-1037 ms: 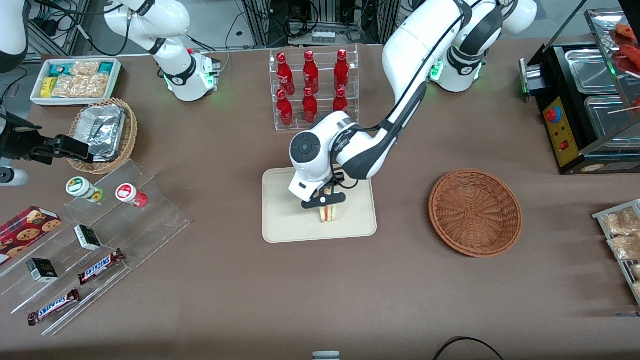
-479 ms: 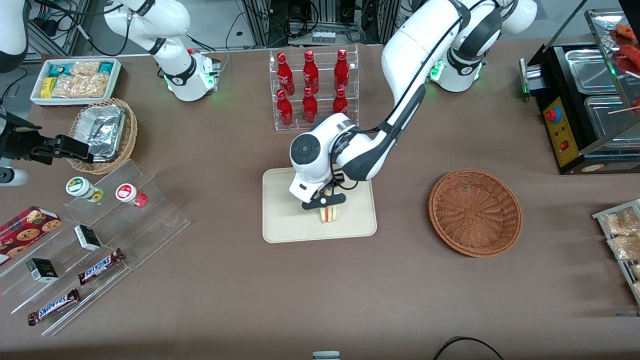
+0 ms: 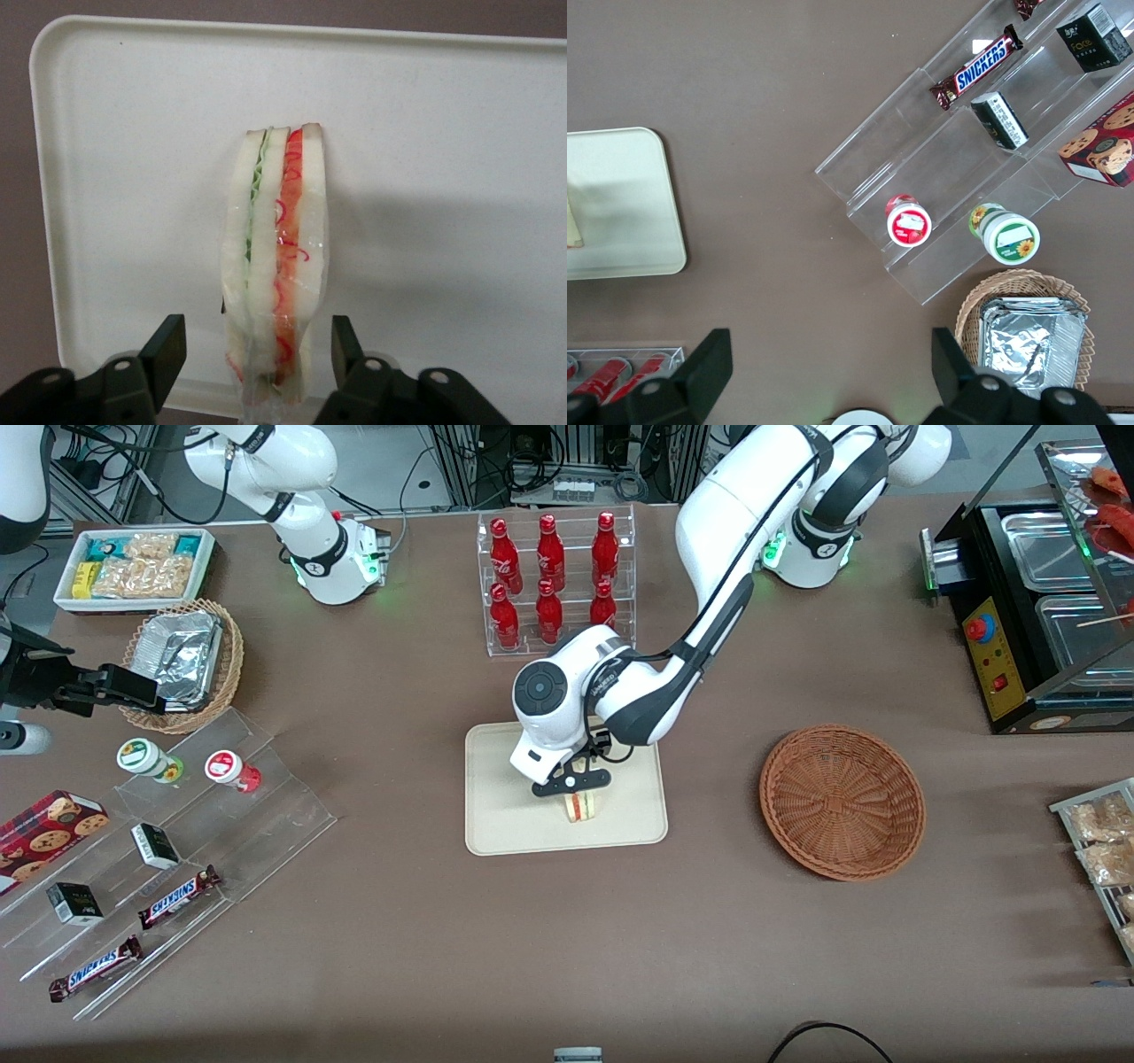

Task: Place sandwich from basket to tray

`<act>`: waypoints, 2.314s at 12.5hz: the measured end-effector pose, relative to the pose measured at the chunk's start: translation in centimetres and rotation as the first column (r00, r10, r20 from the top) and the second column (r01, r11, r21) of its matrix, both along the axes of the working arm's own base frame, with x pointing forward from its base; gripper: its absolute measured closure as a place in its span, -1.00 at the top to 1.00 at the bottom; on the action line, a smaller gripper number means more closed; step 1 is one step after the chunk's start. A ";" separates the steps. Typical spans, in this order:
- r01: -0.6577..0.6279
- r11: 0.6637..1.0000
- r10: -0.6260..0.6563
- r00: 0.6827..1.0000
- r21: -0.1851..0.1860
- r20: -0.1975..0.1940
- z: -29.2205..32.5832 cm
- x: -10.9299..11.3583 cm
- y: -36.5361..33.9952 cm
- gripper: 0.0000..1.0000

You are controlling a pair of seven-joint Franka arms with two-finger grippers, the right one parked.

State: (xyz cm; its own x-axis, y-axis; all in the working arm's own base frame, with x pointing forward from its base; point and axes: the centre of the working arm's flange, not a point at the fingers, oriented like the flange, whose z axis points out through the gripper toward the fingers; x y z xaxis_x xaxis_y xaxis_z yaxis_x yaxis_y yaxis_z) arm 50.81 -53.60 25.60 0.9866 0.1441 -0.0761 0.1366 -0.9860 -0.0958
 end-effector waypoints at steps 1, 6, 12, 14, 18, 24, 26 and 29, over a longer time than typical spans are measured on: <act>0.000 1.000 0.000 1.000 -0.007 0.007 0.5 0.2 -0.1 0.74; -0.001 0.999 0.003 0.998 -0.047 0.056 5.5 0.7 -0.4 1.00; 0.000 0.998 0.007 0.995 -0.061 0.101 12.6 1.6 1.5 1.00; -0.051 0.996 0.059 0.991 -0.066 0.119 15.5 3.9 4.8 1.00; -0.071 0.996 0.077 0.991 -0.063 0.112 18.2 7.7 13.2 1.00; 0.032 0.993 -0.025 0.998 -0.114 0.058 22.2 10.2 28.0 1.00; 0.071 0.988 -0.067 0.997 -0.134 0.038 23.3 10.8 34.0 1.00; 0.120 0.980 -0.122 0.993 -0.155 0.002 24.6 11.3 42.6 1.00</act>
State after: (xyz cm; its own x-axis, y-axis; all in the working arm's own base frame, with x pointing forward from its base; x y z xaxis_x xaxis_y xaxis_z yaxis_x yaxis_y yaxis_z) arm 62.09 -10.95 50.21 0.9953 0.0095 -0.0961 0.0152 -0.9982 0.0589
